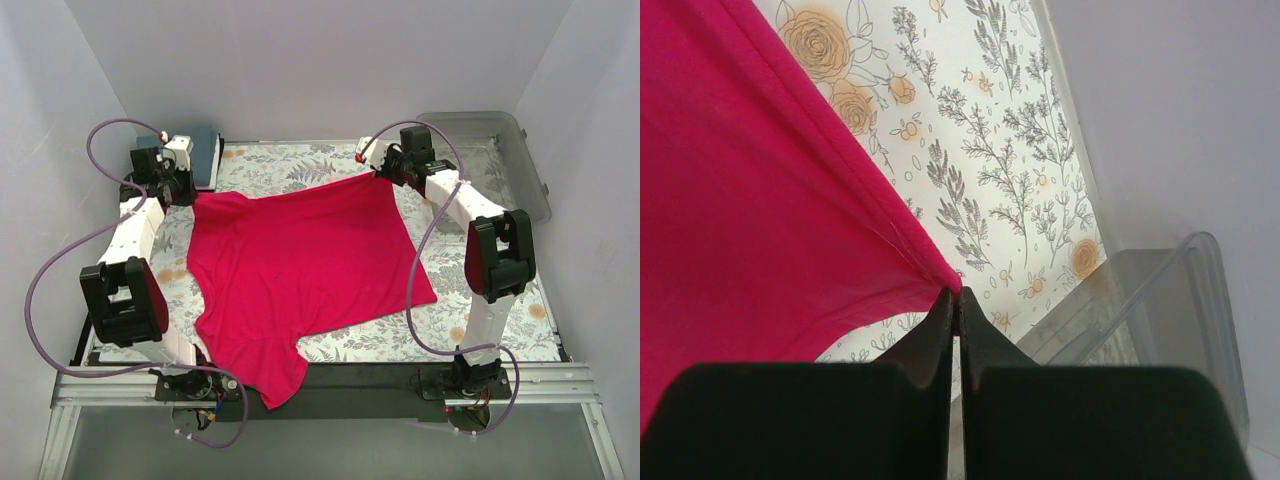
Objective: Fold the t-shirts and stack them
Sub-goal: Fold the tshirt
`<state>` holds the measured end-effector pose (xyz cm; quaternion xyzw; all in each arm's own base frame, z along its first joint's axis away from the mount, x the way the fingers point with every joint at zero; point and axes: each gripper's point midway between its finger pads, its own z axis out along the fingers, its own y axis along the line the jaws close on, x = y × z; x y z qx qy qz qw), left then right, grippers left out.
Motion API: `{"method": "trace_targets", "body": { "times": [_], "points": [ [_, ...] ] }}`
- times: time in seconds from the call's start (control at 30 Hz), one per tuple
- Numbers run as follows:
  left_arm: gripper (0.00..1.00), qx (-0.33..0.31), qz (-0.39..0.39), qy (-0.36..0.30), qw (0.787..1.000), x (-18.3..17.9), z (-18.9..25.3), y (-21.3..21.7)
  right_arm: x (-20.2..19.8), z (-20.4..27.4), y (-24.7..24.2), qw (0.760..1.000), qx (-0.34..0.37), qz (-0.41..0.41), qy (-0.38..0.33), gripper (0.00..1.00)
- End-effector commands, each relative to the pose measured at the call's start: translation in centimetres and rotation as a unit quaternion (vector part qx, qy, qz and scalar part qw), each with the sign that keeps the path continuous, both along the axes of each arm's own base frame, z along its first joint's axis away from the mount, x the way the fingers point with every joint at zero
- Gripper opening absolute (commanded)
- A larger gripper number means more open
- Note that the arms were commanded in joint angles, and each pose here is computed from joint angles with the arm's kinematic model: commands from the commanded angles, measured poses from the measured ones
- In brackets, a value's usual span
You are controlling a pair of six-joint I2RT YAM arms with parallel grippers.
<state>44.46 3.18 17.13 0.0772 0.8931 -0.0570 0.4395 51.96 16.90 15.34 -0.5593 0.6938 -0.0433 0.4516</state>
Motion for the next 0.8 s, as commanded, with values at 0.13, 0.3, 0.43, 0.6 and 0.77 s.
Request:
{"method": "trace_targets", "body": {
  "times": [0.13, 0.3, 0.43, 0.6, 0.77],
  "points": [
    [0.00, 0.012, -0.012, -0.037, 0.999, -4.9, 3.4, -1.1, -0.7, 0.5, -0.2, 1.000, -0.006, 0.015, -0.020, 0.01],
    [0.00, 0.010, -0.021, -0.015, 1.000, -8.5, 3.0, -1.8, -2.0, 0.5, -0.4, 0.999, -0.014, 0.029, -0.021, 0.01],
    [0.00, 0.001, -0.034, 0.008, 0.999, -11.5, 1.7, -2.7, -3.0, 0.2, -0.7, 0.999, -0.019, 0.037, -0.018, 0.01],
    [0.00, 0.001, -0.038, 0.057, 0.998, -14.6, -1.8, -3.1, -4.3, -0.8, -1.0, 0.998, -0.028, 0.047, -0.009, 0.01],
    [0.00, -0.014, -0.048, 0.092, 0.995, -17.2, -4.3, -4.1, -5.1, -2.3, -1.5, 0.997, -0.049, 0.055, 0.000, 0.01]
  ]
}}
